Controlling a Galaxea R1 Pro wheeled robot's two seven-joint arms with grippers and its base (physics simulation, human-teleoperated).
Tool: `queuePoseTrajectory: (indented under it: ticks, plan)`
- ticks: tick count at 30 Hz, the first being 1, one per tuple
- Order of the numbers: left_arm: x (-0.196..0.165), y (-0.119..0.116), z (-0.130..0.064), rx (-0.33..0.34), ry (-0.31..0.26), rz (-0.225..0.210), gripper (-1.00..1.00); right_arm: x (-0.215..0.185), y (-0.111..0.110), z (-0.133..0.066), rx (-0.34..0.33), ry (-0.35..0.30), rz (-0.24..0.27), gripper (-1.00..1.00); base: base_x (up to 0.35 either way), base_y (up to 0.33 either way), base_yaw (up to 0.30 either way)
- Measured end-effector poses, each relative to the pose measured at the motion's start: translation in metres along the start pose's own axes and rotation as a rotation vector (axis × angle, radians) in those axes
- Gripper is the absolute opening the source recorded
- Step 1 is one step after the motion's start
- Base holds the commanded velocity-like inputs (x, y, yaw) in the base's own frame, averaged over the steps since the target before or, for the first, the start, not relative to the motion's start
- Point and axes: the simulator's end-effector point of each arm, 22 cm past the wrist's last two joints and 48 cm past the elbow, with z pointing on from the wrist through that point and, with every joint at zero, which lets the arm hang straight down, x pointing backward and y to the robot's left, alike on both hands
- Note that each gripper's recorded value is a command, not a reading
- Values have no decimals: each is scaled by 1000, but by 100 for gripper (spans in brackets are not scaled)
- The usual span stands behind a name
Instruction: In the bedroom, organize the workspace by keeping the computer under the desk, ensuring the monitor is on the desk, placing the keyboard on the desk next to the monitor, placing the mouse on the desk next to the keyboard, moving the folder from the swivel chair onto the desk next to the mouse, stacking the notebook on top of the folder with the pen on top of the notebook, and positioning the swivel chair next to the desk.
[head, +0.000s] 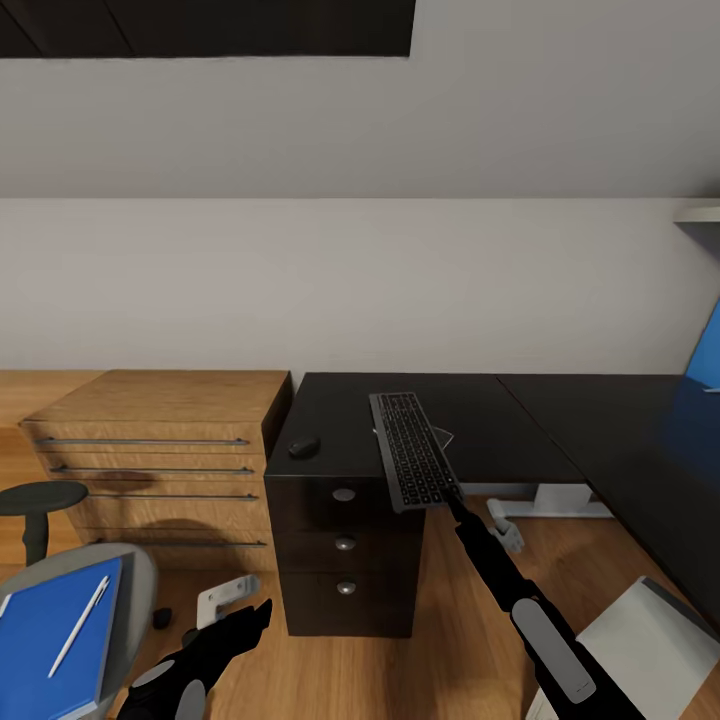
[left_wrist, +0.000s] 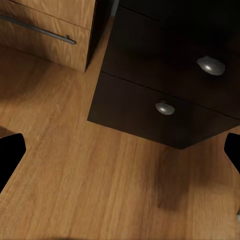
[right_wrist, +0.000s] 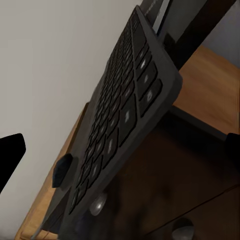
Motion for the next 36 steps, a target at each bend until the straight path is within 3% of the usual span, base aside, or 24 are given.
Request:
queuePoseTrajectory:
  ticks: [36]
  plan:
    - [8, 3, 5, -2, -3, 2, 100, 6, -9, -1, 2, 1, 0, 100, 19, 18, 0]
